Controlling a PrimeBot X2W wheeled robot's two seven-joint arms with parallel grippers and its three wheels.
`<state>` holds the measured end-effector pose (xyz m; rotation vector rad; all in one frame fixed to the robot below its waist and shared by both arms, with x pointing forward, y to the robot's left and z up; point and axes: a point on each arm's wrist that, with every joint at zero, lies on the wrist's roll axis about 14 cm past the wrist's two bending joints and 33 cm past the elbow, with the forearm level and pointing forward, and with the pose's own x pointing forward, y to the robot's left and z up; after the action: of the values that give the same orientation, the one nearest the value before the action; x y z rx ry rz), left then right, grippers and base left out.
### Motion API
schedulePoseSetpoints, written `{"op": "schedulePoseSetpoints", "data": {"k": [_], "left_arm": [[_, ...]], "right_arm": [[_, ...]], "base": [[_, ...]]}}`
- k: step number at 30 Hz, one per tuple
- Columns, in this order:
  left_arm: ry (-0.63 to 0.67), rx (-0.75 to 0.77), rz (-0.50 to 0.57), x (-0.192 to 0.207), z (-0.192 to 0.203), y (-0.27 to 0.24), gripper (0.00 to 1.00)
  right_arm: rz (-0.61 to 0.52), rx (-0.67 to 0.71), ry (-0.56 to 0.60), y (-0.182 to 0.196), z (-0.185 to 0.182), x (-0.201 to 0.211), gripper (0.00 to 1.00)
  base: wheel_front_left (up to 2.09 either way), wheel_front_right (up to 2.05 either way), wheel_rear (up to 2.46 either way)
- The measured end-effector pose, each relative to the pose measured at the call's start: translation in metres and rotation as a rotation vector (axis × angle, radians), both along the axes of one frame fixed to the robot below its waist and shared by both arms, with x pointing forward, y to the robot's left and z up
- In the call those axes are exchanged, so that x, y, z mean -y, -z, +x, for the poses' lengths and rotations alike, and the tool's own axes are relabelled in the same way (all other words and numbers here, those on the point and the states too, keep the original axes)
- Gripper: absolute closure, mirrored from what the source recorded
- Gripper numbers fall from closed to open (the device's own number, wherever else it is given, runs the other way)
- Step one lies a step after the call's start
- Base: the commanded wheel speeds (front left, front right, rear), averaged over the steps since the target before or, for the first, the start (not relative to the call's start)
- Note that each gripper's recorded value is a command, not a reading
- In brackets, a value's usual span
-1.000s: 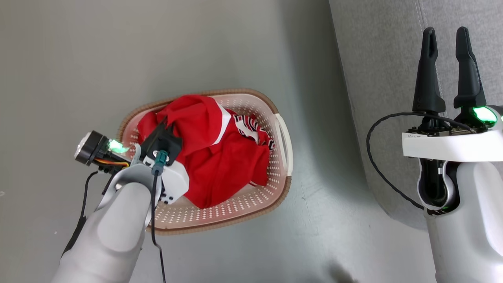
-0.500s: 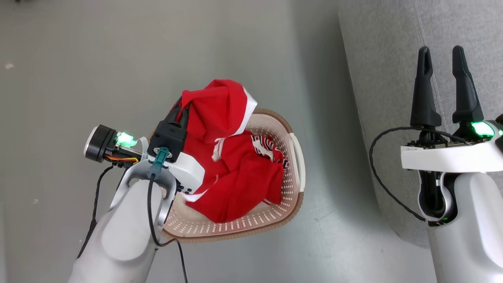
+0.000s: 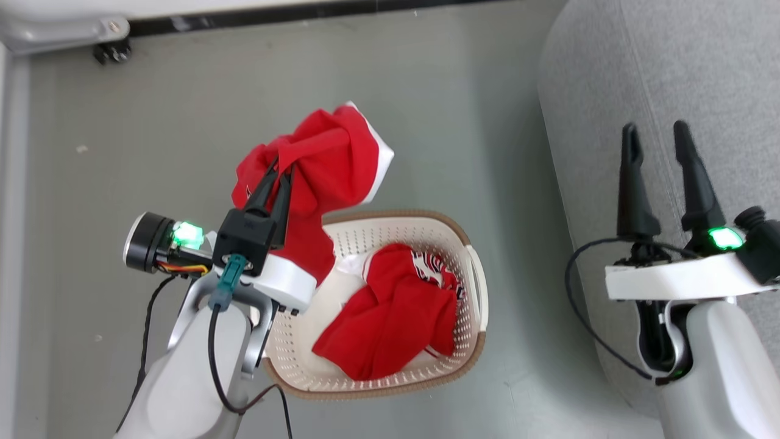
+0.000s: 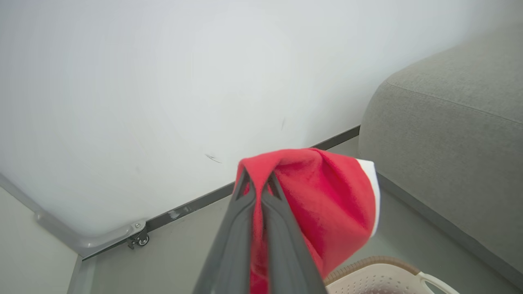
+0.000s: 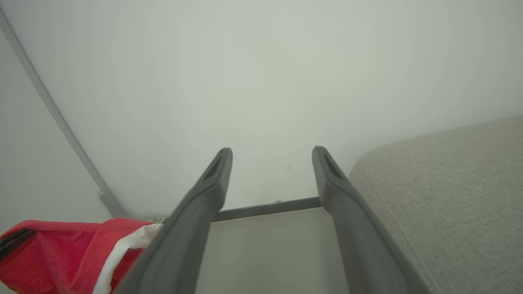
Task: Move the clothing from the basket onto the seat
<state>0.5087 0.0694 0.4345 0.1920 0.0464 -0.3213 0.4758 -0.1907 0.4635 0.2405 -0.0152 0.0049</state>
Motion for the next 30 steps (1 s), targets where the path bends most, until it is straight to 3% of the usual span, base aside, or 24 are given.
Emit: {"op": "schedulePoseSetpoints", "data": {"k": [7, 30], "left_arm": [[-0.016, 0.075, -0.021, -0.008, -0.016, -0.036, 1.0], [0.053, 0.287, -0.061, 0.0, -0.074, -0.131, 1.0]], "right_arm": [[-0.018, 0.005, -0.067, -0.009, -0.013, -0.02, 0.0], [-0.203, -0.007, -0.552, -0.017, -0.081, -0.139, 0.0]], "base": [[0.0, 0.0, 0.0], [0.0, 0.0, 0.0]]}}
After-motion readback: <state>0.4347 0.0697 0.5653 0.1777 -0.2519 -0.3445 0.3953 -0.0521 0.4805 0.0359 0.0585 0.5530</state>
